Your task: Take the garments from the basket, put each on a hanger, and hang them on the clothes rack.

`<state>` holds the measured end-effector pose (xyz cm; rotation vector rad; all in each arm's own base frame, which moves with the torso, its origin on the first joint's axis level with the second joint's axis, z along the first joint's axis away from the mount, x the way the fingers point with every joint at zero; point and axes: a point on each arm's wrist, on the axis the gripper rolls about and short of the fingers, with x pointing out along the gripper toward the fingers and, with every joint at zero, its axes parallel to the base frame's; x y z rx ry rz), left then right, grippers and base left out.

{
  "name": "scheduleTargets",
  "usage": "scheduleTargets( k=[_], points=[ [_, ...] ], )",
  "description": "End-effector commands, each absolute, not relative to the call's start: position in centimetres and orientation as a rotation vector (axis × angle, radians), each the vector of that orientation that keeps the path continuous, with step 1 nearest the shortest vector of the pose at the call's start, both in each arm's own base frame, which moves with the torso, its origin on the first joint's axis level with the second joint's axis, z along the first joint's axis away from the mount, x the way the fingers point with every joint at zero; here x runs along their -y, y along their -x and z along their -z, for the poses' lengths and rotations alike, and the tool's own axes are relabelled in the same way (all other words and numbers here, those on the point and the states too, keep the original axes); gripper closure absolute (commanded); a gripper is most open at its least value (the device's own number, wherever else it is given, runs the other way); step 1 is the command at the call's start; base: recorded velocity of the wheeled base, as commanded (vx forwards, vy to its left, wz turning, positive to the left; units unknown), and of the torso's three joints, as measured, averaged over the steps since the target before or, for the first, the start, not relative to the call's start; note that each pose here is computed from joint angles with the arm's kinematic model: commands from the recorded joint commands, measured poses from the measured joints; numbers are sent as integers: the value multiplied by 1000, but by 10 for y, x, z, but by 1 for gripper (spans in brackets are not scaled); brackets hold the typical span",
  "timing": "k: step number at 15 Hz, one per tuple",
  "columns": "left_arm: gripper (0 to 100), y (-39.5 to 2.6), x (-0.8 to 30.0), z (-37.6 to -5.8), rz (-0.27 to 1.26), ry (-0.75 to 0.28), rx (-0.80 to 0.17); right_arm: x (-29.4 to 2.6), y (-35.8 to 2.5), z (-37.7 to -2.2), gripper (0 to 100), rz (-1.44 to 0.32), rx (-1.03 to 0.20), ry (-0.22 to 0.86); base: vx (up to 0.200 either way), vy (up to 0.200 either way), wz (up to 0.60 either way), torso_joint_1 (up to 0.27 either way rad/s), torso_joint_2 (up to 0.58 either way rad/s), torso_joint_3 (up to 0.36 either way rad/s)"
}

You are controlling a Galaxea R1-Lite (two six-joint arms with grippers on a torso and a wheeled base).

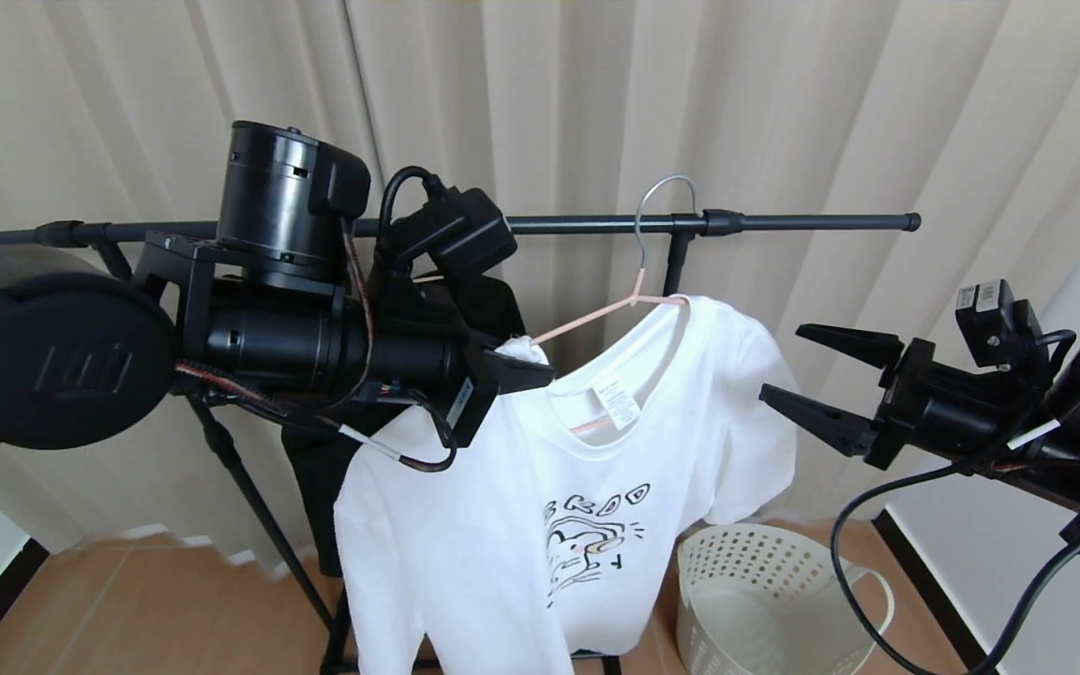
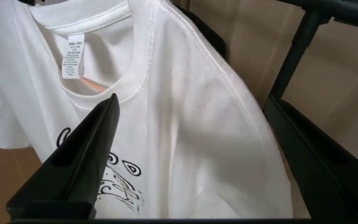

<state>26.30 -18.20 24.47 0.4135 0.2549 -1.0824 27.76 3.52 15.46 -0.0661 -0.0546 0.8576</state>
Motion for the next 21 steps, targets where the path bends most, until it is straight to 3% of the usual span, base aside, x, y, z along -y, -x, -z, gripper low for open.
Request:
scheduleTargets(
  k=[1,7,16,17,21],
  points=[
    [100,-250,173,-251,1075,-412,-226,-31,-284,-150,0,-841,45,73,0,0,0,0,0,0],
    [100,-227,158,-259,1065,-410,-186,-27,-300,-126,0,-814,11,131,0,0,0,0,0,0],
    [100,-219,152,-255,1055,-412,-198,-27,-312,-111,0,-775,-23,140,0,0,0,0,0,0],
    [100,-219,152,-255,1055,-412,-200,-27,-312,-111,100,-775,-24,139,0,0,0,0,0,0],
    [100,-221,149,-253,1045,-411,-206,-27,-314,-111,100,-774,-21,140,0,0,0,0,0,0]
  ],
)
